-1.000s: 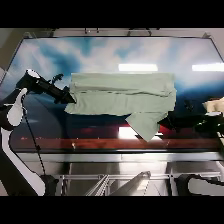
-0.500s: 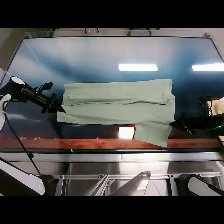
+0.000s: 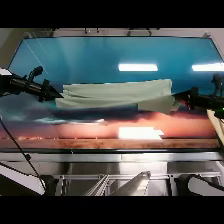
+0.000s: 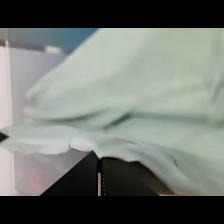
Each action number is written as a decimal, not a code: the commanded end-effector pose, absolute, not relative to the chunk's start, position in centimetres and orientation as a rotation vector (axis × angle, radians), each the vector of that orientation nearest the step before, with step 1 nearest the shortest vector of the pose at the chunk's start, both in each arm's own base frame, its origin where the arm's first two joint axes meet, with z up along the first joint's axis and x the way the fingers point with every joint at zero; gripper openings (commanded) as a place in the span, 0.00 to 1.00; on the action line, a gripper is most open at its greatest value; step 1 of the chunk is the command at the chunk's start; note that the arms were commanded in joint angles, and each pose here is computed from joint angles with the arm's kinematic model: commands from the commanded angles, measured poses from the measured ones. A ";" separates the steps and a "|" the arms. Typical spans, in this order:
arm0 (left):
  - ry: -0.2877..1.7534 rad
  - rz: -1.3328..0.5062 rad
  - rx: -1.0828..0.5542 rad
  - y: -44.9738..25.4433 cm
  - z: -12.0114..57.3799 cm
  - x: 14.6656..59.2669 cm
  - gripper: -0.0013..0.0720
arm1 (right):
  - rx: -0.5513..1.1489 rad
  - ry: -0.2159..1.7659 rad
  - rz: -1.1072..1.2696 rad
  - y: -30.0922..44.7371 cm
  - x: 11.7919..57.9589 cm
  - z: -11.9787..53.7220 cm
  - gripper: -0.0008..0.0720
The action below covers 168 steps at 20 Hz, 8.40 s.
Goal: Fold the shirts.
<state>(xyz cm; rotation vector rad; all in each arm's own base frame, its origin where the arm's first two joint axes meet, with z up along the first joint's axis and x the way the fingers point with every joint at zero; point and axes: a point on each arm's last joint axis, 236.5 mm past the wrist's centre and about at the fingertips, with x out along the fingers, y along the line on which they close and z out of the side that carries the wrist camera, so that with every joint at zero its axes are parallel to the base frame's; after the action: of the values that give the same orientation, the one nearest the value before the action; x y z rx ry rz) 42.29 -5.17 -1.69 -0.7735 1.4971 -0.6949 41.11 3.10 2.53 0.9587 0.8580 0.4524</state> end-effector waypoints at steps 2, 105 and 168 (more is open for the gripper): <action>1.492 -0.624 -0.838 -4.7 -4.0 46.5 0.04 | 0.956 0.774 0.390 1.5 49.8 -0.1 0.04; 0.955 -1.232 -0.697 -18.6 15.4 35.1 0.04 | 1.110 1.187 1.002 31.6 48.5 1.1 0.04; 1.064 -1.142 -0.815 -21.6 7.5 14.6 0.04 | 0.693 1.020 0.457 14.3 19.4 2.3 0.04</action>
<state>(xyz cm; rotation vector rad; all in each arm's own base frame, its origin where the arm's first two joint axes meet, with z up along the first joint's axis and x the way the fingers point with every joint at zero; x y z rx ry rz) 15.03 -21.55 7.50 -0.8340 1.0860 -1.1389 19.47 13.84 2.19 0.6755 1.0264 0.4419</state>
